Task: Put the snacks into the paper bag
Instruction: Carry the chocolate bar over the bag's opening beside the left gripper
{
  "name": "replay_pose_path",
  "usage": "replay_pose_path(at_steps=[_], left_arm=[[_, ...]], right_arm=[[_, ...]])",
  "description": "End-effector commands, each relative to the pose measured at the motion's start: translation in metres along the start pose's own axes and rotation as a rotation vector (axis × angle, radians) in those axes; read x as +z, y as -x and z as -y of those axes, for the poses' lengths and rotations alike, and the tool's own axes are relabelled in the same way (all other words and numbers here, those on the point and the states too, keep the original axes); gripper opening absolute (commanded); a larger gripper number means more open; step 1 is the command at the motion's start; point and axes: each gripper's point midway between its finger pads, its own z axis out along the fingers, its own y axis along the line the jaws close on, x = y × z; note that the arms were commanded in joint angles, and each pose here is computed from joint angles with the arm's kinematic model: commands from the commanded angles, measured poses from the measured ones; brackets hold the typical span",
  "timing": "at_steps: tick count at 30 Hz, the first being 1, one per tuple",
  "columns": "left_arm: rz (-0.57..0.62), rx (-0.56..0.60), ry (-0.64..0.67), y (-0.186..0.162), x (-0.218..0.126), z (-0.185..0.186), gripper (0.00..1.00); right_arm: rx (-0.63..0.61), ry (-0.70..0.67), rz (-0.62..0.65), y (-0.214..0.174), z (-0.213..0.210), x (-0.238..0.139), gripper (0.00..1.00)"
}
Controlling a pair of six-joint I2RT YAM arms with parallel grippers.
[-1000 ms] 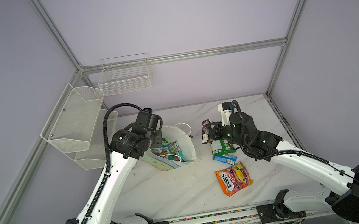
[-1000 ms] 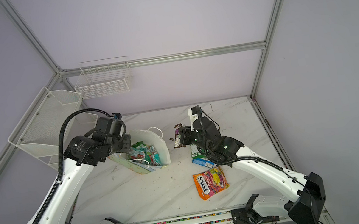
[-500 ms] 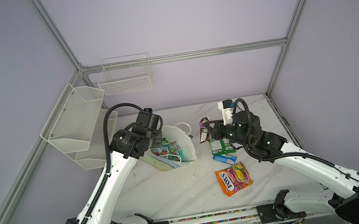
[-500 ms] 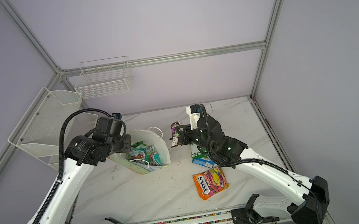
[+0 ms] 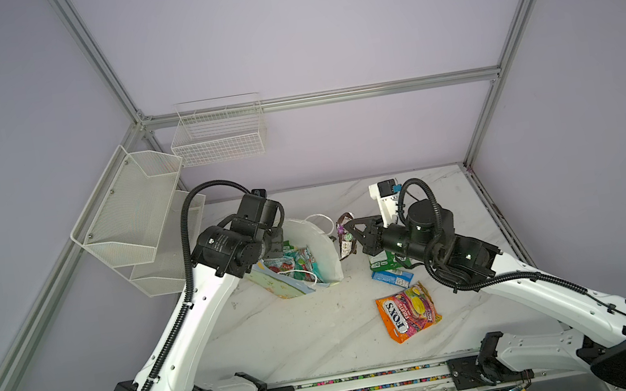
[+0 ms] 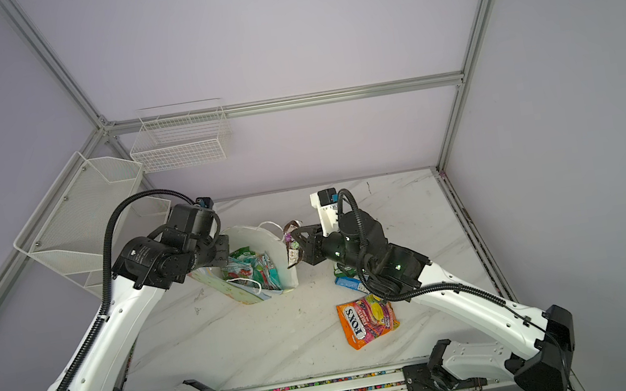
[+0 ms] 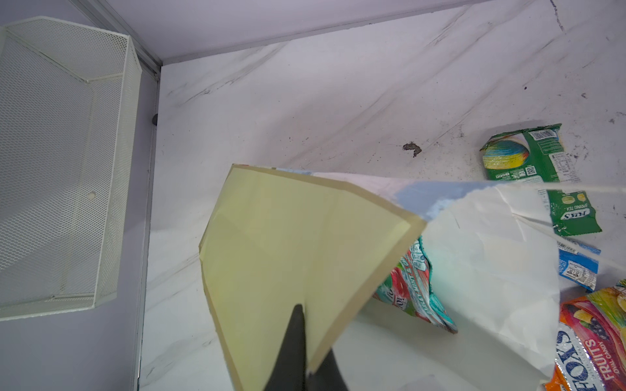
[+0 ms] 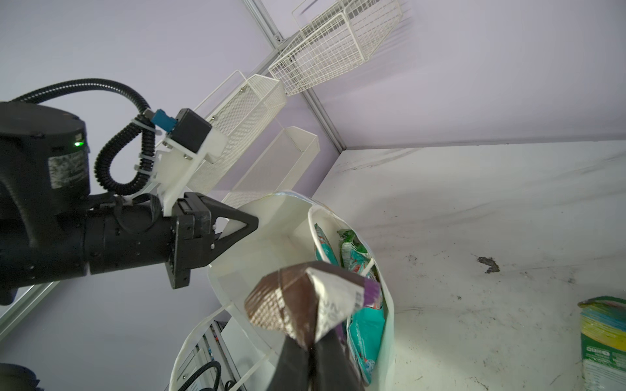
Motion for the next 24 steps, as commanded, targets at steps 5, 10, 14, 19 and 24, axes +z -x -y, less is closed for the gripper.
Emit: replay_pose_path(at_steps=[5,10,14,19,24], left_arm=[[0.057,-0.025,-0.027,0.011,-0.015,0.0,0.0],[0.056,-0.025,-0.027,0.01,-0.015,-0.001,0.0],[0.057,-0.026,-0.03,0.01,-0.015,0.0,0.0],[0.058,-0.03,-0.032,0.009,-0.015,-0.001,0.0],[0.06,-0.03,-0.037,0.01,-0.016,0.0,0.0]], right_arm=[[-0.06,0.072,0.06,0.019,-0.034,-0.001,0.0],[-0.092,0.087,0.051,0.013,-0.045,0.005,0.0],[-0.111,0.107,0.059,0.013,-0.052,0.006,0.0],[-0.133,0.123,0.068,0.015,-0.059,0.007,0.0],[-0.144,0.13,0.064,0.015,-0.063,0.011,0.0]])
